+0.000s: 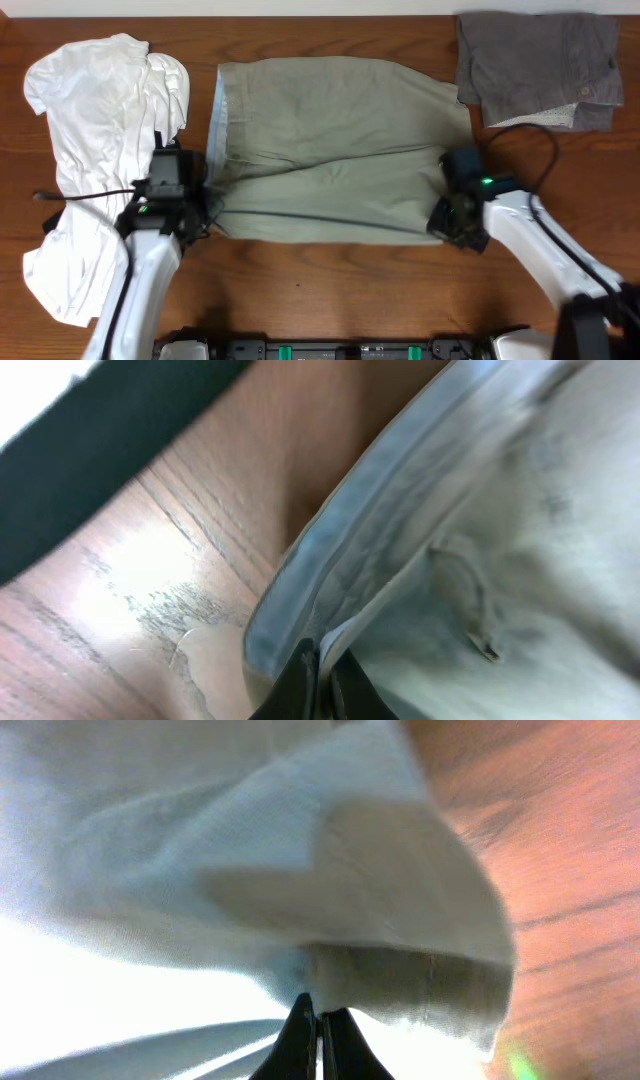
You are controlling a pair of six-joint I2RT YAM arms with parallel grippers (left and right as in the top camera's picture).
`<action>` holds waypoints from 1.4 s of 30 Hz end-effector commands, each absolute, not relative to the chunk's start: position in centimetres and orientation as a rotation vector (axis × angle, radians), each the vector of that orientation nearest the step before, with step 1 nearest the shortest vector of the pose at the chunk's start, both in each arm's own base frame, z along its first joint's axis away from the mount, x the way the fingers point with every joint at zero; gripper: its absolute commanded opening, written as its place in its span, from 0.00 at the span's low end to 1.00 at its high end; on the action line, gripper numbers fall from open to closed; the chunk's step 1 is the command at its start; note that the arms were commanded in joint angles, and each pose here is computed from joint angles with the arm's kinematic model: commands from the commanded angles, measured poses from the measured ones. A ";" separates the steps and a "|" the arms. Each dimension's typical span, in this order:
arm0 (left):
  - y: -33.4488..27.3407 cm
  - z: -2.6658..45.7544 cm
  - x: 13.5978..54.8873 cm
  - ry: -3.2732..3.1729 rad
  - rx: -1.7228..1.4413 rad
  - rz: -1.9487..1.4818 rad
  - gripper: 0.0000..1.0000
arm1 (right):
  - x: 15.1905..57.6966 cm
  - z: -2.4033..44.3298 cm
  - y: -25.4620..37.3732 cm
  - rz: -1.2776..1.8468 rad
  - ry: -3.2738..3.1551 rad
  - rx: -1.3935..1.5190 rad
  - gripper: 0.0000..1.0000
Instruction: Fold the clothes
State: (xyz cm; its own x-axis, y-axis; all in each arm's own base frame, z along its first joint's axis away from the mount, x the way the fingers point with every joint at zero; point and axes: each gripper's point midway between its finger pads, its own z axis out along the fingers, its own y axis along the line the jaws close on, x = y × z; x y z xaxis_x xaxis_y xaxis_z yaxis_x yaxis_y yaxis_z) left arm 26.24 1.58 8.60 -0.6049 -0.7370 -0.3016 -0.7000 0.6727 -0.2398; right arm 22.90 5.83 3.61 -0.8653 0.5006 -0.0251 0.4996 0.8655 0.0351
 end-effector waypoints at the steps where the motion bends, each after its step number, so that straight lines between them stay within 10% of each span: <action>1: 3.4 13.0 26.7 2.351 -1.104 -0.116 0.06 | 25.3 8.0 3.7 0.036 2.858 0.765 0.01; 19: 3.1 18.8 20.9 2.174 -1.038 -0.207 0.06 | 22.3 22.3 0.3 0.130 2.557 0.648 0.01; 42: -4.2 12.7 15.2 2.773 -0.899 -0.402 0.34 | 24.7 19.0 1.0 0.108 2.708 0.601 0.21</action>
State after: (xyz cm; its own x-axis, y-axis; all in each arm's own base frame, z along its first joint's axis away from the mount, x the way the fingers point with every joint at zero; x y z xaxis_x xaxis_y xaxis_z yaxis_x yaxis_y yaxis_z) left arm 15.36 -3.30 12.50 -0.7676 -0.6307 -0.1141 -0.5774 0.7577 -0.3040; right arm 24.28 1.02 18.86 -0.8359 0.4371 -0.3320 0.4099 0.8994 0.1519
